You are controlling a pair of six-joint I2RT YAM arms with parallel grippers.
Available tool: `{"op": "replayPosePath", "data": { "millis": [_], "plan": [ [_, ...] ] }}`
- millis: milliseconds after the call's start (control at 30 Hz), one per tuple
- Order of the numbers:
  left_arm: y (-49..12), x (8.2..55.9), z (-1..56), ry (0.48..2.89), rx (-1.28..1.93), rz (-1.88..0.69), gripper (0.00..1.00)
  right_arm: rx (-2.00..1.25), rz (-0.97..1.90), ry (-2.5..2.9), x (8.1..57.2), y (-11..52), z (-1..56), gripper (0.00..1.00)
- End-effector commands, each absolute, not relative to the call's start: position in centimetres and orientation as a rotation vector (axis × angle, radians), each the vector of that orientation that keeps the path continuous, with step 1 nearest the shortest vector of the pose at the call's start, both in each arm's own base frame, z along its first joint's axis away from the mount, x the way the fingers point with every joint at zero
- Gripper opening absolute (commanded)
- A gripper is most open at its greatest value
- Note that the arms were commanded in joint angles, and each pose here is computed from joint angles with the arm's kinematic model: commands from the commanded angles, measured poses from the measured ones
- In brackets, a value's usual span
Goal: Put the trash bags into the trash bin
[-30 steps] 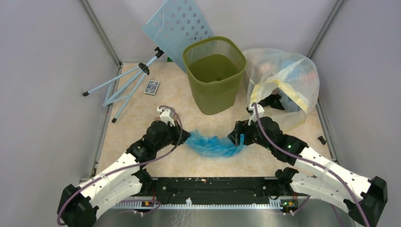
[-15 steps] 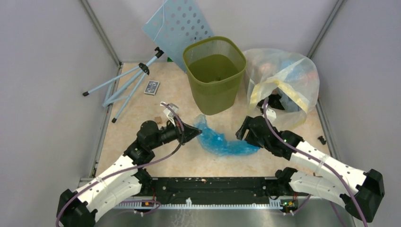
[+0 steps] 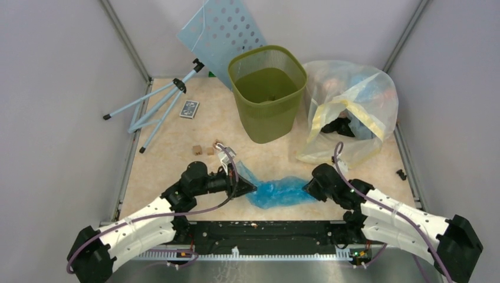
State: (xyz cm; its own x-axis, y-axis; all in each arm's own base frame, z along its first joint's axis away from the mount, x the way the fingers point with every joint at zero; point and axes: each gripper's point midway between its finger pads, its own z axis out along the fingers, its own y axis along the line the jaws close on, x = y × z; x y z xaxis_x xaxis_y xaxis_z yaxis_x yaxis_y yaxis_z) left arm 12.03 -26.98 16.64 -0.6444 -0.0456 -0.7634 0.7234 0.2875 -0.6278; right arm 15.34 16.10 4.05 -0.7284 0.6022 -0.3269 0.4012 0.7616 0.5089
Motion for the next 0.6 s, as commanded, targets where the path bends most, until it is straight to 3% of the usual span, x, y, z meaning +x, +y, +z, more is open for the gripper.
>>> {"op": "replayPosePath", "data": {
  "millis": [0,67,167,367,433,567],
  "plan": [
    [-26.6,12.2,17.1,1.873,0.596,-1.374,0.10,0.654,0.651,2.318,18.4,17.3,9.0,0.09],
    [-26.4,12.1,18.0,1.871,0.594,-1.372,0.26,0.597,0.627,2.299,18.7,17.0,9.9,0.00],
    [-25.8,12.6,19.5,1.897,0.545,-1.327,0.52,0.530,0.591,2.271,19.1,16.5,10.7,0.00],
    [-21.5,16.2,21.1,2.067,0.193,-1.000,0.93,0.395,0.517,2.171,20.4,15.3,13.1,0.00],
    [-20.0,17.0,20.3,2.118,0.073,-0.899,0.99,0.337,0.507,2.154,20.6,15.3,13.9,0.00],
    [-19.4,16.6,18.3,2.214,0.021,-0.853,0.99,0.307,0.493,2.182,20.2,15.2,13.5,0.00]
  ]
}}
